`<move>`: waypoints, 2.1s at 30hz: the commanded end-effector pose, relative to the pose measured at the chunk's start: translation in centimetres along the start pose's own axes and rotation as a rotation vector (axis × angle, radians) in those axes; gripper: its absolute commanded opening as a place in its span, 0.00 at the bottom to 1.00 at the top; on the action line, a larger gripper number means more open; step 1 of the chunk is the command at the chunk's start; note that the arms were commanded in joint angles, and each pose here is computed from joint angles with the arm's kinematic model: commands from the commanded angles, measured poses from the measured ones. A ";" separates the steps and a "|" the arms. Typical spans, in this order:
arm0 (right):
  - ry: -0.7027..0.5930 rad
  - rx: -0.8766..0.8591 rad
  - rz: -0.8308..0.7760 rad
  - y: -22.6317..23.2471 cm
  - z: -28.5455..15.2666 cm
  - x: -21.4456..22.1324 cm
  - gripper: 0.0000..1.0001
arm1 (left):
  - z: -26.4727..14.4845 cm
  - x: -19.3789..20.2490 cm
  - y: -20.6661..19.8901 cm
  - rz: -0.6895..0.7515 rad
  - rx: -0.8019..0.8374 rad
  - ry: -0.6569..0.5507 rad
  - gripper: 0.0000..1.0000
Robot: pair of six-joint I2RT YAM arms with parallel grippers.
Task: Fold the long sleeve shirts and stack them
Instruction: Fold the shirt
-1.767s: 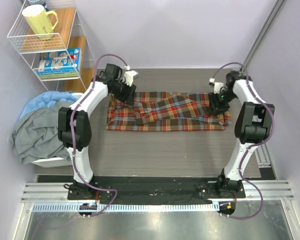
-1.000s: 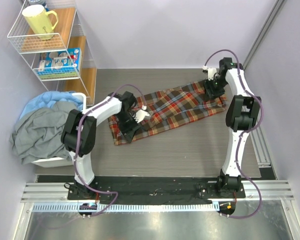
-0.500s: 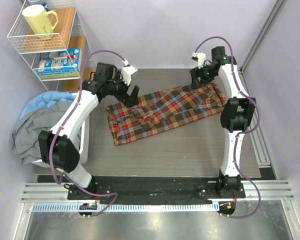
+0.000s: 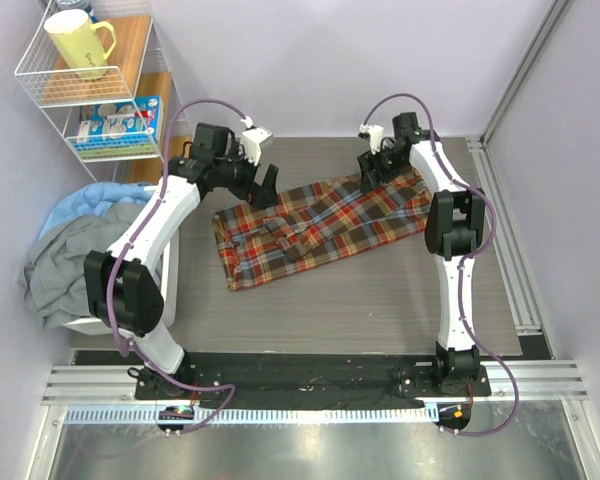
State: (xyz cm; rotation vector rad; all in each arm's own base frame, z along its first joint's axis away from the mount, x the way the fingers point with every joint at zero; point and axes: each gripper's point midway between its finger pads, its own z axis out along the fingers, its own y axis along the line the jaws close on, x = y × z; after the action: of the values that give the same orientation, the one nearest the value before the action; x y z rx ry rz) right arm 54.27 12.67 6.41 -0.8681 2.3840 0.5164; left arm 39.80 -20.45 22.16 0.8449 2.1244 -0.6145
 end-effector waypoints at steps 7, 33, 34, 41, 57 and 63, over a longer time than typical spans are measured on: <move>0.027 0.046 -0.058 -1.6 -2.7 1.4 0.53 | -1.2 -0.2 -0.6 0.029 0.006 -0.023 1.00; 0.007 0.120 -0.286 -1.7 -2.2 -1.5 0.20 | -0.2 2.0 1.2 -0.002 -0.074 0.048 1.00; 0.014 0.138 -0.279 -2.1 -2.7 -1.3 0.26 | 0.4 2.7 1.8 -0.010 -0.089 0.076 1.00; -0.001 0.261 -0.140 -5.9 -6.5 -0.8 0.61 | 2.9 6.0 4.5 -0.030 -0.141 0.237 0.94; 0.160 0.217 0.167 -0.4 -9.5 7.4 0.52 | 6.9 18.2 8.0 0.007 -0.152 0.670 0.57; 0.263 0.272 0.230 -1.8 -7.7 10.6 0.45 | 3.6 23.1 1.5 0.023 0.033 0.829 0.45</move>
State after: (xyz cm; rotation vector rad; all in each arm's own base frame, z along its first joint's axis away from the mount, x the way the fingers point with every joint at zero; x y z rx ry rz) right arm 46.02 3.98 7.43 -0.6593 2.6498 0.2544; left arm 38.95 -13.88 2.08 1.0739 2.6898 -0.2141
